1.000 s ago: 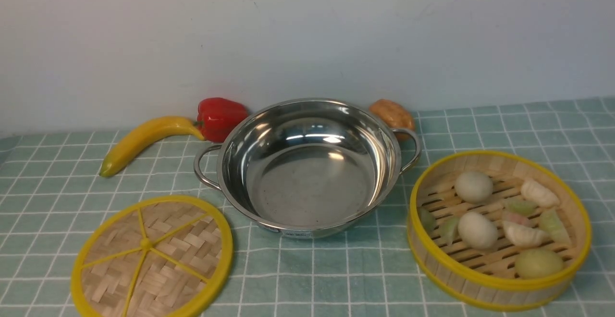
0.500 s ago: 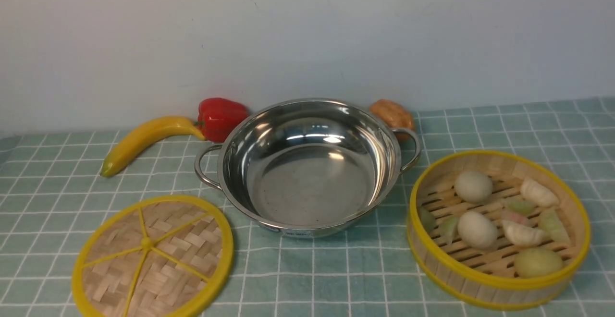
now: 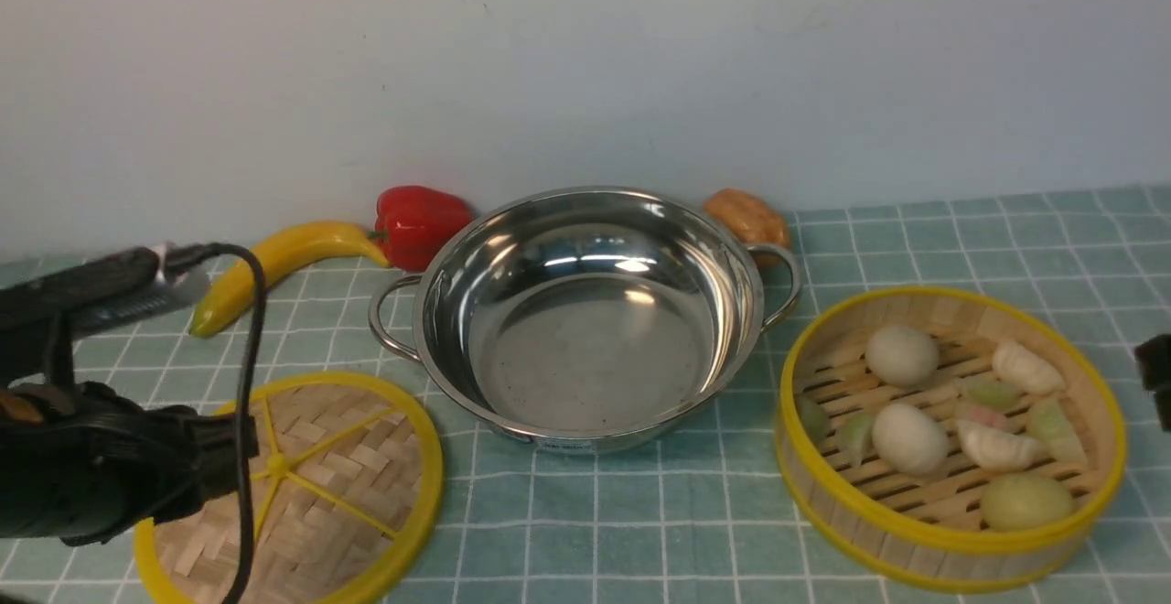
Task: Place the steamer in the pot on the blue tablecloth, and put the lid on the steamer.
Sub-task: 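Reach for and grasp the rim of the bamboo steamer holding the buns with the right gripper, then place the bamboo steamer basket of food into the steel pot with the right gripper, then grasp the bamboo steamer lid lying on the table by its centre knob, then place the yellow bamboo steamer lid onto the steamer in the pot with the left gripper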
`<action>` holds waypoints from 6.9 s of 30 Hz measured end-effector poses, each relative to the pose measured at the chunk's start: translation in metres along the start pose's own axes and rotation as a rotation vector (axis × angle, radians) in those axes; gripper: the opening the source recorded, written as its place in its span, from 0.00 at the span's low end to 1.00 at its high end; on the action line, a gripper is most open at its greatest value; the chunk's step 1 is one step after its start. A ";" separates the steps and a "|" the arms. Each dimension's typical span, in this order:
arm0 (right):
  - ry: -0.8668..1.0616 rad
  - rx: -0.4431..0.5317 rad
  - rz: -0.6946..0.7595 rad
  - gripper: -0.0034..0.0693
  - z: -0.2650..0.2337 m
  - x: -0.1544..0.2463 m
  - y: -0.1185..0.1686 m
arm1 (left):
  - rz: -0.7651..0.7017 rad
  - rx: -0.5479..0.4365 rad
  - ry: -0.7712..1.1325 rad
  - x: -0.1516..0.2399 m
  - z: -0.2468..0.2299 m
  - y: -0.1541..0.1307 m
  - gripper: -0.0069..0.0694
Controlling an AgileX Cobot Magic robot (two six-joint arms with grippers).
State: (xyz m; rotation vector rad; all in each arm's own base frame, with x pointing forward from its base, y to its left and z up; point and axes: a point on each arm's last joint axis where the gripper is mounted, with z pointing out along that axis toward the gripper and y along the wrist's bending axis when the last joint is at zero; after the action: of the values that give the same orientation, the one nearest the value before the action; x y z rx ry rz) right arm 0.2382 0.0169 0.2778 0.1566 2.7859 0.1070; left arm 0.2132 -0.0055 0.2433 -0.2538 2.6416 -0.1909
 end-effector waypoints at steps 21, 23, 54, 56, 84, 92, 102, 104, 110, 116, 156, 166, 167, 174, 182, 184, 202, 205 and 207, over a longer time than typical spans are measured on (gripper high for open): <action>-0.009 0.112 -0.007 0.38 0.091 -0.035 -0.007 | 0.095 -0.107 0.000 -0.034 0.004 0.003 0.41; -0.010 0.115 0.002 0.38 0.097 -0.036 -0.008 | 0.095 -0.108 0.005 -0.034 0.004 0.003 0.41; 0.017 0.065 -0.034 0.13 -0.005 -0.047 0.003 | 0.110 -0.125 0.033 -0.031 0.004 0.005 0.41; -0.028 -0.018 -0.053 0.13 -0.018 -0.061 0.015 | 0.110 -0.125 0.033 -0.031 0.004 0.005 0.41; -0.090 -0.262 -0.271 0.13 0.127 -0.197 0.219 | 0.113 -0.127 0.031 -0.031 0.004 0.005 0.41; -0.033 -0.235 -0.282 0.13 0.157 -0.189 0.223 | 0.113 -0.126 0.030 -0.032 0.004 0.005 0.41; 0.003 -0.215 -0.278 0.13 0.179 -0.182 0.227 | 0.114 -0.123 0.010 -0.033 0.004 0.005 0.41; 0.011 -0.202 -0.277 0.13 0.185 -0.181 0.226 | 0.114 -0.123 0.007 -0.034 0.004 0.005 0.41; 0.009 -0.165 -0.284 0.13 0.189 -0.181 0.223 | 0.114 -0.123 0.007 -0.034 0.004 0.005 0.41; 0.010 -0.167 -0.281 0.13 0.189 -0.181 0.223 | 0.114 -0.122 0.005 -0.034 0.004 0.005 0.41; -0.921 -0.572 -0.358 0.69 -0.302 -0.095 0.133 | 0.097 -0.047 0.143 -0.042 0.111 0.005 0.24; -1.093 -0.147 -0.293 0.58 -0.347 -0.015 0.042 | 0.096 -0.213 0.102 -0.108 0.016 0.014 0.24; -1.087 -0.129 -0.292 0.58 -0.345 -0.012 0.039 | 0.097 -0.221 0.093 -0.110 0.013 0.014 0.24; -0.832 -0.019 -0.253 0.50 -0.257 0.057 0.001 | 0.376 -0.058 -0.147 -0.164 -0.040 -0.088 0.24; -0.505 -0.097 -0.153 0.42 -0.146 0.124 -0.012 | 0.706 -0.050 -0.002 -0.144 0.048 -0.222 0.24; -0.483 -0.128 -0.135 0.41 -0.139 0.132 -0.013 | 0.744 -0.085 0.028 -0.137 0.068 -0.238 0.24; -0.473 -0.198 -0.107 0.38 -0.137 0.143 -0.013 | 0.744 -0.141 0.021 -0.136 0.108 -0.256 0.24; -0.473 -0.198 -0.107 0.38 -0.137 0.143 -0.013 | 0.738 -0.140 0.024 -0.137 0.110 -0.255 0.24; -0.472 -0.199 -0.106 0.38 -0.137 0.144 -0.013 | 0.730 -0.143 0.028 -0.138 0.112 -0.253 0.24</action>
State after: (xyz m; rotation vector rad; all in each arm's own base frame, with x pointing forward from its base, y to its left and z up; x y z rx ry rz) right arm 0.0556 0.0139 0.3566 -0.0158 2.2912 0.2807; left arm 0.4231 -0.2321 0.2517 0.6665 2.5886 0.2370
